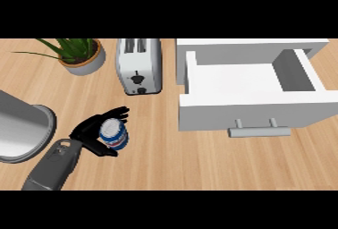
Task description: Pick up the can, place it into the drawer and close the drawer
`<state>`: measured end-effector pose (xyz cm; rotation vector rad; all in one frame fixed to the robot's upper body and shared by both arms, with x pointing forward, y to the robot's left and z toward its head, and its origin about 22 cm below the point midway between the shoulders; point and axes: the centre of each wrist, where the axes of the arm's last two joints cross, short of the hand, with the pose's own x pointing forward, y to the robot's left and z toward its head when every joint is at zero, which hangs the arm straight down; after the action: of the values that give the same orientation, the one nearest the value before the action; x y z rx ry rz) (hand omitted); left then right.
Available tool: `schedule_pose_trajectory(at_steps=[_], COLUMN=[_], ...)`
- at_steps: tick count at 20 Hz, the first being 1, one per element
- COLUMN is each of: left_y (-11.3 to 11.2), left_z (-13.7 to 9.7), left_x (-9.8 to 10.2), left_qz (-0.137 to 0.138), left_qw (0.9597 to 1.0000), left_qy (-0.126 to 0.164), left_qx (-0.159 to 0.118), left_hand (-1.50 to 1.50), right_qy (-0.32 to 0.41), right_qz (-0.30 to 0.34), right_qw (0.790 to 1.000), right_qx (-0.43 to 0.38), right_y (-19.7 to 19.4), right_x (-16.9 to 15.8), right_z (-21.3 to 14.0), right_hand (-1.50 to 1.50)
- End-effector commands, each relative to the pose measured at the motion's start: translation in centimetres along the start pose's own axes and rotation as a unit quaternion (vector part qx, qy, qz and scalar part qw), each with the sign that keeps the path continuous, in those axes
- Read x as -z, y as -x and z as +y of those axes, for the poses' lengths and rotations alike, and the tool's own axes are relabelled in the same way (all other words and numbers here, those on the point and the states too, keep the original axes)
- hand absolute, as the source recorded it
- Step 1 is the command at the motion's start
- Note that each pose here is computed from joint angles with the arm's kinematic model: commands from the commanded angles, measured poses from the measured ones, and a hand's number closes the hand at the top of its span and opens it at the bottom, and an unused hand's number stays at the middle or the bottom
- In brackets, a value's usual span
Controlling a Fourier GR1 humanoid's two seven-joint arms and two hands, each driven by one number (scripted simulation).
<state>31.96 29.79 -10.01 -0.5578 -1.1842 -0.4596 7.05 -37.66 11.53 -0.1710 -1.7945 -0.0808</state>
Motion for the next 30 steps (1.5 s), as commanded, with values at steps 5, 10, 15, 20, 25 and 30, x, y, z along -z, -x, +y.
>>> schedule_pose_trajectory(at_steps=[5,10,15,20,25,30], left_y=[0.2,-1.9,-0.7,1.3,-3.4,-8.5], left_z=[-2.3,-1.8,-0.7,-2.4,-4.3,-6.3], left_x=[2.7,3.4,1.3,1.4,5.0,5.8], left_qz=[-0.014,-0.055,-0.131,-0.206,-0.229,-0.25], left_qw=[0.993,0.9855,0.9832,0.9198,0.9171,0.9227], left_qy=[0.103,0.146,-0.07,-0.301,-0.297,-0.278], left_qx=[-0.056,-0.066,-0.107,-0.145,-0.136,-0.093], left_hand=[1.5,1.5,1.5,1.5,1.5,1.5], right_qy=[-0.001,0.006,0.017,0.025,0.03,0.032], right_qz=[0.011,0.014,0.007,0.02,0.011,0.014], right_qw=[1.0,1.0,1.0,0.999,0.999,0.999], right_qx=[0.011,0.016,0.009,0.001,0.011,0.005], right_y=[0.5,0.9,0.1,0.0,-1.7,-0.8], right_x=[-0.5,-0.9,-1.4,-2.0,-1.5,-1.9], right_z=[-0.2,0.0,0.4,-0.3,0.4,0.0], right_hand=[-1.5,-1.5,-1.5,-1.5,-1.5,-1.5])
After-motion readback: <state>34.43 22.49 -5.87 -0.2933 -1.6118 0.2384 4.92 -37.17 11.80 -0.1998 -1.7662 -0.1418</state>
